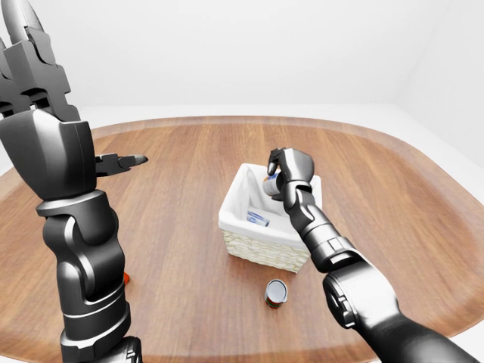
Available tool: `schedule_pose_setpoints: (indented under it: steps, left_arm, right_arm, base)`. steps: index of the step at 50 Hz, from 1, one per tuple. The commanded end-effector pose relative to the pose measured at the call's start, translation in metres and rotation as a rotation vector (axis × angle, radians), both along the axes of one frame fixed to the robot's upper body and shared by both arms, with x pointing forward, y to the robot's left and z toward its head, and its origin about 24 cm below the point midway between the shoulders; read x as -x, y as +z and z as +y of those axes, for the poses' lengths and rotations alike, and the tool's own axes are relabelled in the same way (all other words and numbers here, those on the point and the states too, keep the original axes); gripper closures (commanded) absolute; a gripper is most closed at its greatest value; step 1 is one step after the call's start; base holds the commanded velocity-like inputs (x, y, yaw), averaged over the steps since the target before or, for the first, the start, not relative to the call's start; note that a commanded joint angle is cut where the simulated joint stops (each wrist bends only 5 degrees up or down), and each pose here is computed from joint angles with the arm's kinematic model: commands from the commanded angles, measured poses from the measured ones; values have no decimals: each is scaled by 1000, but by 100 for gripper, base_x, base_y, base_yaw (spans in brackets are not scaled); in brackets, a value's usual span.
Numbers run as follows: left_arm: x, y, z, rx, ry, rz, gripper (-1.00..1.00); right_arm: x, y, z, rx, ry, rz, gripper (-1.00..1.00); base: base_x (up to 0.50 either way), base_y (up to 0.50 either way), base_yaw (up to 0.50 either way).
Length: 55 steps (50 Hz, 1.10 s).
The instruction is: Pick up the alphabet soup and the cream cheese box, and put them in the basket.
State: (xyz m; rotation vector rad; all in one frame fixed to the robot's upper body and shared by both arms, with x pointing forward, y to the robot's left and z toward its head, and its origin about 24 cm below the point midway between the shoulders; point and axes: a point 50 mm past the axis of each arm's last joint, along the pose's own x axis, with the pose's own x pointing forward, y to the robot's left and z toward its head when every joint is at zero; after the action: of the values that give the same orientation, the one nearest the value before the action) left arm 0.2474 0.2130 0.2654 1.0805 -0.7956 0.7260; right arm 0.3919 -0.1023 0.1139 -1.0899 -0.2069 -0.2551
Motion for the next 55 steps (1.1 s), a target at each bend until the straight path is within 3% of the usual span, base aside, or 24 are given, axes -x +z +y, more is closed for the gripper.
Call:
schedule_pose_setpoints:
  steps: [1,19,20,21,55]
  left_arm:
    - [0,0,0,-1,0,-1,-100]
    - [0,0,0,0,0,-3,-100]
    - [0,0,0,4,0,-2,-100]
    - [0,0,0,3,0,-3,-100]
    - [0,0,0,1,1,1,-100]
  right_arm:
    - [-4,-1,1,48,4,30,100]
    - [-3,7,10,75,33,-10,100]
    - [-4,9,12,71,36,-20,11]
    - [-3,10,12,71,39,-26,-100]
    - [5,94,24,139,96,-342,-100]
  base:
    - [0,0,0]
    - [0,0,0]
    - [0,0,0]
    - [0,0,0]
    - [0,0,0]
